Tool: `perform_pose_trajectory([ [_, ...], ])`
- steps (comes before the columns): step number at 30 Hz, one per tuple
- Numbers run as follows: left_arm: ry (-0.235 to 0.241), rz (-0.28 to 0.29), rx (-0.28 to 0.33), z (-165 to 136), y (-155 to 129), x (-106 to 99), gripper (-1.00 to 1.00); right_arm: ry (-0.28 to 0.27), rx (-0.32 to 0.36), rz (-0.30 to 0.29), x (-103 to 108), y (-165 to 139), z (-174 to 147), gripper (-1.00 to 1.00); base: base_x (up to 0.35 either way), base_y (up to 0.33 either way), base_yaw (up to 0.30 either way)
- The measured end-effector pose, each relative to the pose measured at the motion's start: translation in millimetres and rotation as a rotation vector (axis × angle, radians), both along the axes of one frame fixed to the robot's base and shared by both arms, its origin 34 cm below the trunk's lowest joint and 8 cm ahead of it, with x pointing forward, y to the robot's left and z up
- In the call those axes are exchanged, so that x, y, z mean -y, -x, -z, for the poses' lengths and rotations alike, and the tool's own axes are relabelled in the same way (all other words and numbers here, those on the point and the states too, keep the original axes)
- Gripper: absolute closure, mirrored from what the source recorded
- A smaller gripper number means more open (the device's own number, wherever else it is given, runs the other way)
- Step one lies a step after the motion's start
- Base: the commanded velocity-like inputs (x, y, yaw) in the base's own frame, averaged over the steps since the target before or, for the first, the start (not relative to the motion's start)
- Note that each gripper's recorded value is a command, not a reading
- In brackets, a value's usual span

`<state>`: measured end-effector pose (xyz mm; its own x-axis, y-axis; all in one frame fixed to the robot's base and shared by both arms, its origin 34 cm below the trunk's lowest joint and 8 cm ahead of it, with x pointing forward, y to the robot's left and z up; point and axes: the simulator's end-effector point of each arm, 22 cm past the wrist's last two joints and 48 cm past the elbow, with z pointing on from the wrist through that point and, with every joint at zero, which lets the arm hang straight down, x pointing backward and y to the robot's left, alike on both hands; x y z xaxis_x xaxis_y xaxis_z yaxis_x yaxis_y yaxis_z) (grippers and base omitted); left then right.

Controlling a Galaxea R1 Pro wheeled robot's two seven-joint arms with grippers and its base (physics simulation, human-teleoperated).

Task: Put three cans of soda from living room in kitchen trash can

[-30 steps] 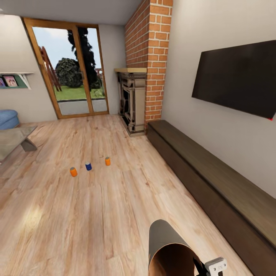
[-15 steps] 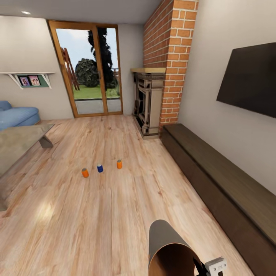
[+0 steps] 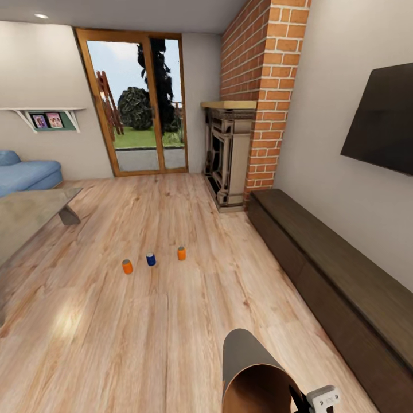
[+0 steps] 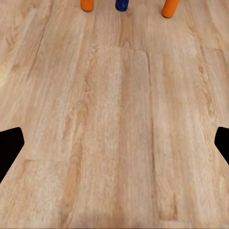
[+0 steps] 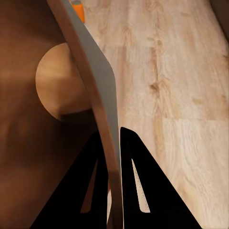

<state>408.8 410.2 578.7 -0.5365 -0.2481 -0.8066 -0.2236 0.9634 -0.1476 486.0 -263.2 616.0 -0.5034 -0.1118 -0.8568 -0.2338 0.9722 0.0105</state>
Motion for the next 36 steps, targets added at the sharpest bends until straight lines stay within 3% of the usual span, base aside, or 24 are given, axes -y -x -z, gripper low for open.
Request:
perform_pose_trajectory([
  [10,0.012,-0.003,-0.029,8.5,7.0,2.6,-1.00,-0.002,0.000,-0.002,-0.9,0.1,0.0,1.00,0.326,0.000,0.007],
  [22,0.015,-0.005,-0.032,10.5,9.2,3.6,-1.00,-0.001,-0.001,-0.006,-1.9,0.2,0.3,1.00,0.323,-0.005,0.170],
  [36,0.015,-0.006,-0.031,10.2,8.9,3.5,-1.00,-0.002,-0.002,-0.003,-1.5,0.6,0.6,1.00,0.274,-0.174,0.016],
])
